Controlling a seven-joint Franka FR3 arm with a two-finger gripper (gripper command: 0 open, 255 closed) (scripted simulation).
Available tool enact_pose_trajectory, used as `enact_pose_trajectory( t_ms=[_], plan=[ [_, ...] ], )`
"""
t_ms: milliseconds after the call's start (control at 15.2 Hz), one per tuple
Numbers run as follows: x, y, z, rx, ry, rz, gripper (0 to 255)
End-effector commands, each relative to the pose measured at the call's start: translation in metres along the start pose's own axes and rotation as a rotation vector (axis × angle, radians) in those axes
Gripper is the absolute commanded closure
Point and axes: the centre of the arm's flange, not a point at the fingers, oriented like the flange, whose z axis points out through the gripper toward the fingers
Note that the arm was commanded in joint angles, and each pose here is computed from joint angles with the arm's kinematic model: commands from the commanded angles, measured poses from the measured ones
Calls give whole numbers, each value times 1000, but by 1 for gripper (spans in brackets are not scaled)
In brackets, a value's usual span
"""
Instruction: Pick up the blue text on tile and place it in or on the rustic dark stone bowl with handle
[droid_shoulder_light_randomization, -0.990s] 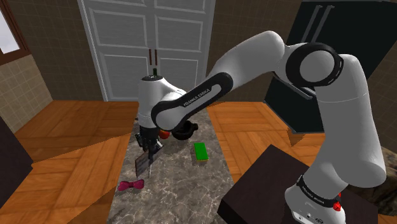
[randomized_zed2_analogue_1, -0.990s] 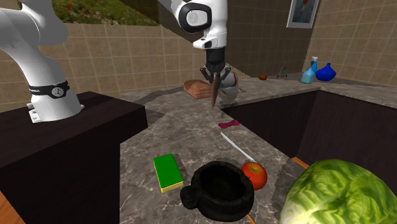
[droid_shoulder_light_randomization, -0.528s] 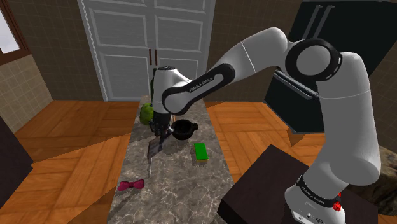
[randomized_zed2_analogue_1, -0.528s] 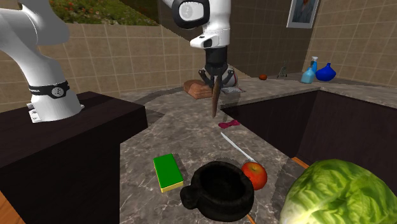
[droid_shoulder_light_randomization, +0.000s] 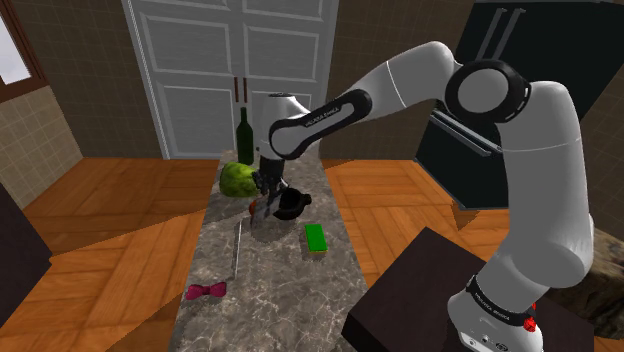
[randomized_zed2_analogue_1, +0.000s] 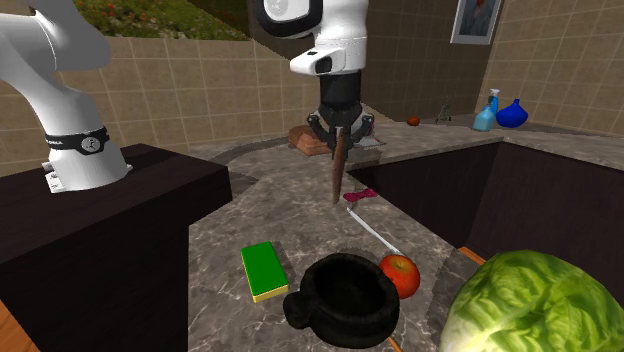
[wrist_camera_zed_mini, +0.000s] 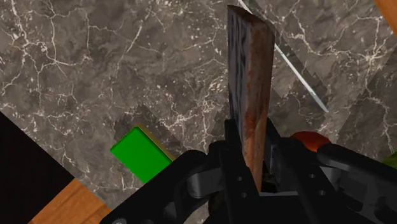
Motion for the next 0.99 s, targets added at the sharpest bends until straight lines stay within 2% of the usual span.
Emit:
enact_pose_trajectory(
  t_ms=[0, 726, 792, 924],
  plan=[
    [29, -7, -3, 0, 0, -1, 255],
    [171, -28, -25, 0, 0, -1, 255],
    [194, -32, -29, 0, 0, -1, 255],
    [196, -31, -19, 0, 0, -1, 255]
  ],
)
